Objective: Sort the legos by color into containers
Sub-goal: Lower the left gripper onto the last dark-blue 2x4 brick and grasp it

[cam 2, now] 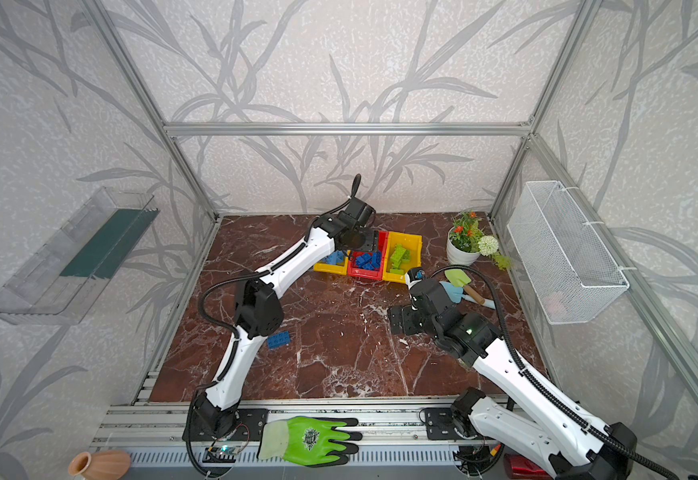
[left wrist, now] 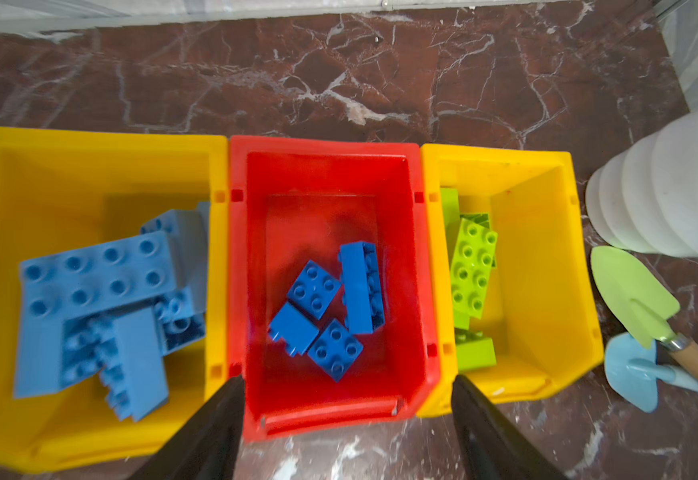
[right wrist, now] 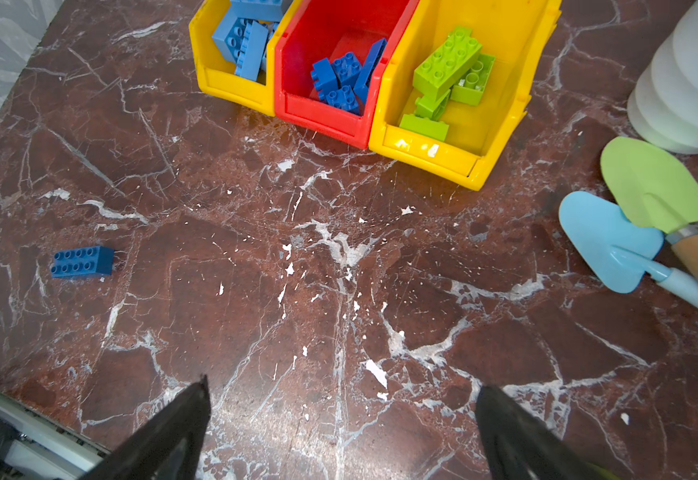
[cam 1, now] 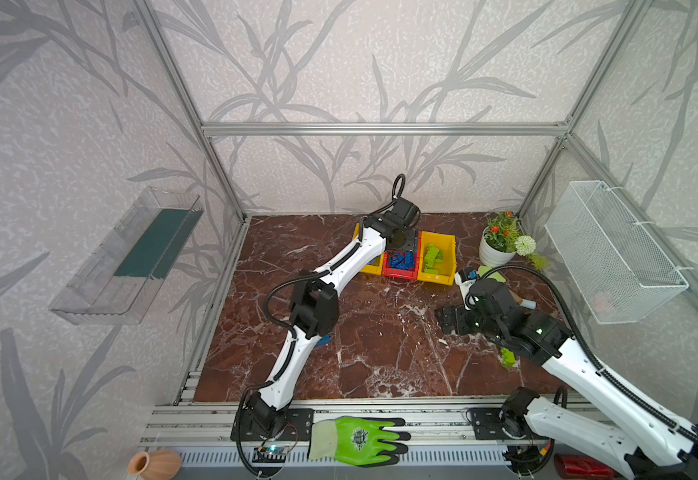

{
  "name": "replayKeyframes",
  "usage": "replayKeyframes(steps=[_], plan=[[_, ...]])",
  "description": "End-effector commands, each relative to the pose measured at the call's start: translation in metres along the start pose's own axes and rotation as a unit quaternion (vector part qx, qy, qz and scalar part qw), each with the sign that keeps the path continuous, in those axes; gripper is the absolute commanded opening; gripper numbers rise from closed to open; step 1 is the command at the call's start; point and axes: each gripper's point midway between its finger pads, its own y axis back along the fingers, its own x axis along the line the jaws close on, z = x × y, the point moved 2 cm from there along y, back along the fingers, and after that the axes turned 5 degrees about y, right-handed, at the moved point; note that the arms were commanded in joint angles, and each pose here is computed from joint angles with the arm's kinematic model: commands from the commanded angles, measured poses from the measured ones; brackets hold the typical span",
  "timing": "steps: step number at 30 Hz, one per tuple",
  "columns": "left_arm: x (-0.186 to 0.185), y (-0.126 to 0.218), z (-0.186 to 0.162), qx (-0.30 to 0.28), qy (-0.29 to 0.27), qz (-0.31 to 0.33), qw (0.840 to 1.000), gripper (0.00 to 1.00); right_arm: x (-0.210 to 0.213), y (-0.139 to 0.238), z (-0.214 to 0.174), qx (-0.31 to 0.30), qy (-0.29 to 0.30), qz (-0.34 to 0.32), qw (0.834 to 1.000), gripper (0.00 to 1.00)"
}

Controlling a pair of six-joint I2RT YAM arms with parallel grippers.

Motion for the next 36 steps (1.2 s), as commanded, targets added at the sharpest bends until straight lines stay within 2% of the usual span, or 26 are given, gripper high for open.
replayKeyframes(steps=[1, 6, 14, 22, 27, 36], plan=[[0.019, 0.044, -0.001, -0.036, 0.015, 0.022, 0.999, 0.78, 0.009, 0.005, 0.011, -0.015, -0.003, 0.027, 1.000, 0.99], [0.087, 0.072, -0.066, -0.019, 0.063, 0.112, 0.992, 0.78, 0.022, -0.003, 0.011, -0.007, -0.002, 0.062, 0.998, 0.99], [0.175, 0.107, -0.179, 0.015, 0.137, 0.199, 0.970, 0.79, 0.050, -0.025, 0.006, 0.017, 0.026, 0.094, 0.995, 0.99], [0.217, 0.116, -0.256, 0.056, 0.187, 0.229, 0.954, 0.81, 0.076, -0.035, -0.005, 0.041, 0.062, 0.107, 0.991, 0.99], [0.224, 0.111, -0.280, 0.070, 0.210, 0.223, 0.949, 0.81, 0.077, -0.035, -0.011, 0.044, 0.062, 0.105, 0.992, 0.99], [0.224, 0.108, -0.278, 0.063, 0.219, 0.218, 0.949, 0.87, 0.075, -0.033, -0.013, 0.041, 0.058, 0.101, 0.992, 0.99]])
